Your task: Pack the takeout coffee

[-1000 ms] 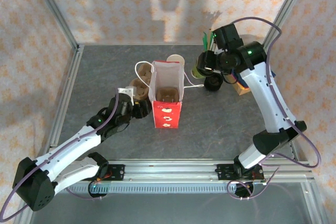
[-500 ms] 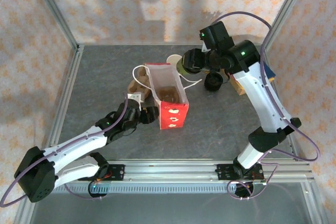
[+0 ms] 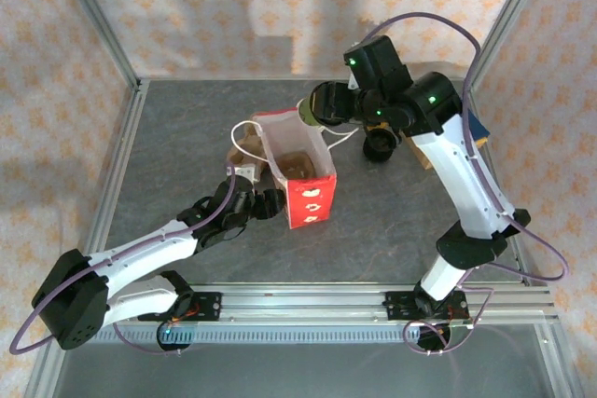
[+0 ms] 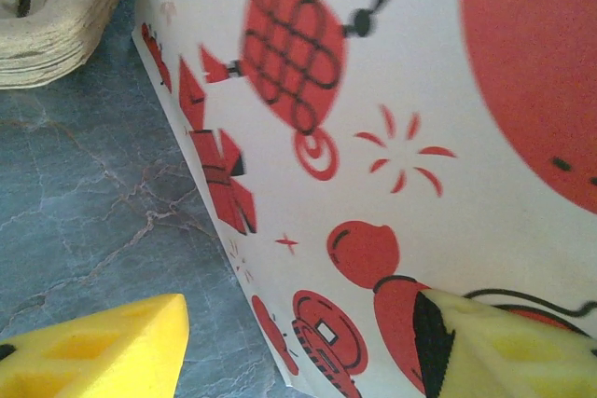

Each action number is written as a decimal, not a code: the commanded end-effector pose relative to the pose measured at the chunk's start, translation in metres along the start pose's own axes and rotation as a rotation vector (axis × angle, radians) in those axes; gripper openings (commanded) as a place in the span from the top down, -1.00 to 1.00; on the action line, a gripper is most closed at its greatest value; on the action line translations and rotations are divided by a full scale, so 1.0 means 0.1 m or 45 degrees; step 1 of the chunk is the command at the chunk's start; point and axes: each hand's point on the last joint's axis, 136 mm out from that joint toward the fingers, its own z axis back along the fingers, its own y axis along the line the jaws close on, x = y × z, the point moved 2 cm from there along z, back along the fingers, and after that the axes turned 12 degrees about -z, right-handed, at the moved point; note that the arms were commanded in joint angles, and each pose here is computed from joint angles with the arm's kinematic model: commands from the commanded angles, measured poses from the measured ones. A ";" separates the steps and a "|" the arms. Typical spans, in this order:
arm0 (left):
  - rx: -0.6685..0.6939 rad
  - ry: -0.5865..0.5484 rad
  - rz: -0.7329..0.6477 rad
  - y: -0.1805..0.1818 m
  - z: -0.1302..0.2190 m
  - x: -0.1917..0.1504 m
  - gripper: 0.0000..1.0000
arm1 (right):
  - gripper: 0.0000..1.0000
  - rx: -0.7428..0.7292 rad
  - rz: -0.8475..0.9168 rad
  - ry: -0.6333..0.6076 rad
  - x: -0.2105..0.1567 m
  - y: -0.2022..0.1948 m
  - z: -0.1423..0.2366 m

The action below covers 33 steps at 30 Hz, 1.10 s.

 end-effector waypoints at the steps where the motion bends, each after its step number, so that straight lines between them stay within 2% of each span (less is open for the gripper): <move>1: 0.015 -0.051 -0.023 -0.05 0.03 0.14 -0.35 | -0.15 -0.015 0.018 0.018 -0.05 0.01 -0.03; 10: 0.022 -0.069 -0.021 -0.04 0.05 0.17 -0.35 | -0.15 -0.137 0.037 0.109 -0.40 -0.09 -0.27; 17: 0.014 -0.038 -0.075 -0.06 -0.01 0.15 -0.35 | -0.15 -0.257 0.086 0.215 -0.77 -0.13 -0.60; 33: 0.077 -0.051 -0.131 0.04 0.02 0.13 -0.39 | -0.14 -0.377 0.136 0.314 -1.03 -0.10 -1.15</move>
